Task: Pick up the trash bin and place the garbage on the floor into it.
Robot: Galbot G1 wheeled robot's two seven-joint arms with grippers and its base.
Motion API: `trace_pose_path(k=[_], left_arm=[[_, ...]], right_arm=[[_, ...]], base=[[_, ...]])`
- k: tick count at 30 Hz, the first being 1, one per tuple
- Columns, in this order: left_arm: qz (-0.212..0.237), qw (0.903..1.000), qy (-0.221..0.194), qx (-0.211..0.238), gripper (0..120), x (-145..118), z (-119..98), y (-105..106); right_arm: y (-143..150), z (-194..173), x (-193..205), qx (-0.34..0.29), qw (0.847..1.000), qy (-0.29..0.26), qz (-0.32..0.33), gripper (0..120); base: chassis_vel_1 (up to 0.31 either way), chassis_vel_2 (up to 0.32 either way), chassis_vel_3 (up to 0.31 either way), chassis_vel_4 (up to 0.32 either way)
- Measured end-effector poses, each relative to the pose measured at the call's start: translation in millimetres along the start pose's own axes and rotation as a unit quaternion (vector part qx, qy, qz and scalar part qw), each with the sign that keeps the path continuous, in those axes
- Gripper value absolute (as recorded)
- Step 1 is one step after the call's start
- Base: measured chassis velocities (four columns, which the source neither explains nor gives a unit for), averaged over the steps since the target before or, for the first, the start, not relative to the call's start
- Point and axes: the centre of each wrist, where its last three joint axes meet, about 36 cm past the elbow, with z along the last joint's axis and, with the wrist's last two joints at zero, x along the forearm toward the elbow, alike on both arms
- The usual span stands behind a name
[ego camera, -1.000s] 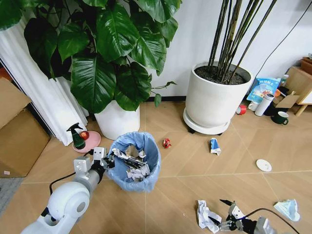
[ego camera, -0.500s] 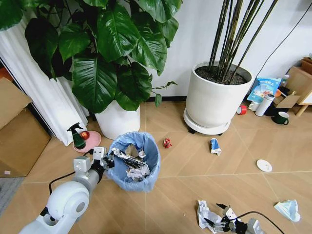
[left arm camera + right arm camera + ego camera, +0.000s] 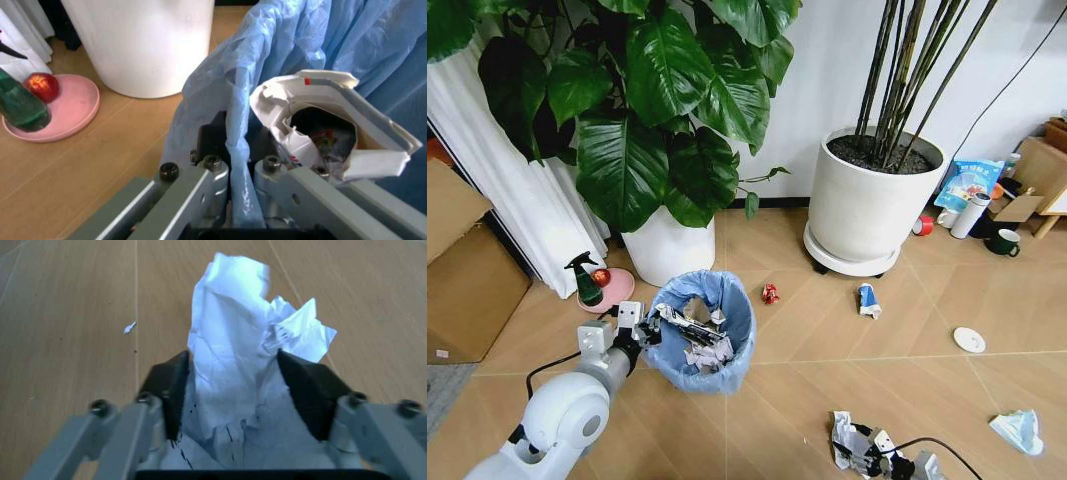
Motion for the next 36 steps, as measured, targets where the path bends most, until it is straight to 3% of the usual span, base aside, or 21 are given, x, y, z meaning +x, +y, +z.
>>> trace_pose_path(k=[3, 8, 12, 21, 31, 36], left_arm=[[0.000, 1.0000, -0.001, 0.000, 0, 0, -1, 0], [0.000, 1.0000, -0.002, -0.001, 0, 1, -1, 0], [0.000, 1.0000, -0.002, -0.001, 0, 2, -2, 0], [0.002, 1.0000, -0.002, -0.001, 0, 2, -1, 0], [0.003, 1.0000, -0.001, -0.002, 0, 2, -1, -1], [0.004, 1.0000, 0.003, -0.005, 0, 2, 0, -1]], right_arm=[[1, 0, -3, -0.004, 1.000, -0.003, 0.005, 33], [0, 4, -5, -0.016, 1.000, -0.005, 0.011, 20], [-7, 6, -5, -0.028, 0.999, -0.009, 0.026, 0], [-13, -9, -1, -0.038, 0.998, -0.031, 0.048, 0], [-42, -97, 7, -0.004, 0.990, -0.120, 0.073, 0], [-42, -184, 12, 0.016, 0.980, -0.190, 0.058, 0]], base=[[0.000, 0.000, 0.000, 0.000], [0.000, 0.000, 0.000, 0.000], [0.000, 0.000, 0.000, 0.000], [0.000, 0.000, 0.000, 0.000], [0.000, 0.000, 0.000, 0.000], [0.000, 0.000, 0.000, 0.000]])
